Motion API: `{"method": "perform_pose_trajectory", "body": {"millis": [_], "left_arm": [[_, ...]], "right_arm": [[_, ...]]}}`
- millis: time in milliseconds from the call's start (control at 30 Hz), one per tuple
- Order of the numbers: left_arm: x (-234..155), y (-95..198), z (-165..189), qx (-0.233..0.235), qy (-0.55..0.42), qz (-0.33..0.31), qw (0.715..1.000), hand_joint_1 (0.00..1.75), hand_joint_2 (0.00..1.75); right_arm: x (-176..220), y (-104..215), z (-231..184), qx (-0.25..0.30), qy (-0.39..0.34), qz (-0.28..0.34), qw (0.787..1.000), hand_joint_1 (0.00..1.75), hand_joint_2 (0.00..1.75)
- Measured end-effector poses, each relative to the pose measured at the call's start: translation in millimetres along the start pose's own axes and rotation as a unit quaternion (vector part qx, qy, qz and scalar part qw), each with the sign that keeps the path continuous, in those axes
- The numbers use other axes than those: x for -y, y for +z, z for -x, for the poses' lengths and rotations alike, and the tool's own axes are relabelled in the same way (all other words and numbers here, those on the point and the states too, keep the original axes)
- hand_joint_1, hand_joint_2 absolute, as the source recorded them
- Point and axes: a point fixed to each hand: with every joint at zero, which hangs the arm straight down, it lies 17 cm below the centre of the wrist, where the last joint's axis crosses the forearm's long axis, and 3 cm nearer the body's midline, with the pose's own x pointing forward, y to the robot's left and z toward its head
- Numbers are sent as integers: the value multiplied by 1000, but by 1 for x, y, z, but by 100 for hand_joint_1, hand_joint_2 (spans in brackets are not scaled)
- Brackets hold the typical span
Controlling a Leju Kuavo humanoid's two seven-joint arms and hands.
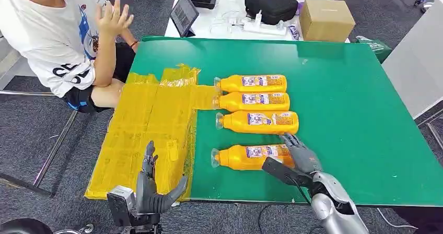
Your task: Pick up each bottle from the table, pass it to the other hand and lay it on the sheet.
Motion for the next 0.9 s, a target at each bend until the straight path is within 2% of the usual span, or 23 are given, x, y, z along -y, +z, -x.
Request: {"method": "perform_pose_trajectory", "body": {"millis": [200,500,567,600,633,667,700,767,900], "left_arm": [[1,0,2,-2,1,1,1000,0,175],[6,-5,7,-6,11,10,1000,0,175],[8,-6,8,-6,14,11,1000,0,175],[8,-6,10,-7,15,12,1000,0,175],[8,-6,10,-8,17,11,1000,0,175],[9,-6,11,-9,18,12,1000,0,175],[10,-6,12,-10,19,13,1000,0,175],[10,-6,13,-11,20,14,1000,0,175],[11,-5,16,-14,26,14,999,0,175]], "right_arm": [[-4,-3,1,8,3,-21,1000,0,175],[-13,3,10,31,-58,-104,992,0,175],[-16,9,17,30,-60,-119,991,7,175],[-16,11,21,29,-59,-125,990,23,175],[-17,14,24,28,-57,-130,989,54,175],[-16,16,28,26,-54,-133,989,105,175],[-15,18,32,24,-50,-135,989,119,175],[-15,21,38,18,-46,-140,989,133,175],[-16,27,47,9,-36,-148,988,129,175]]}}
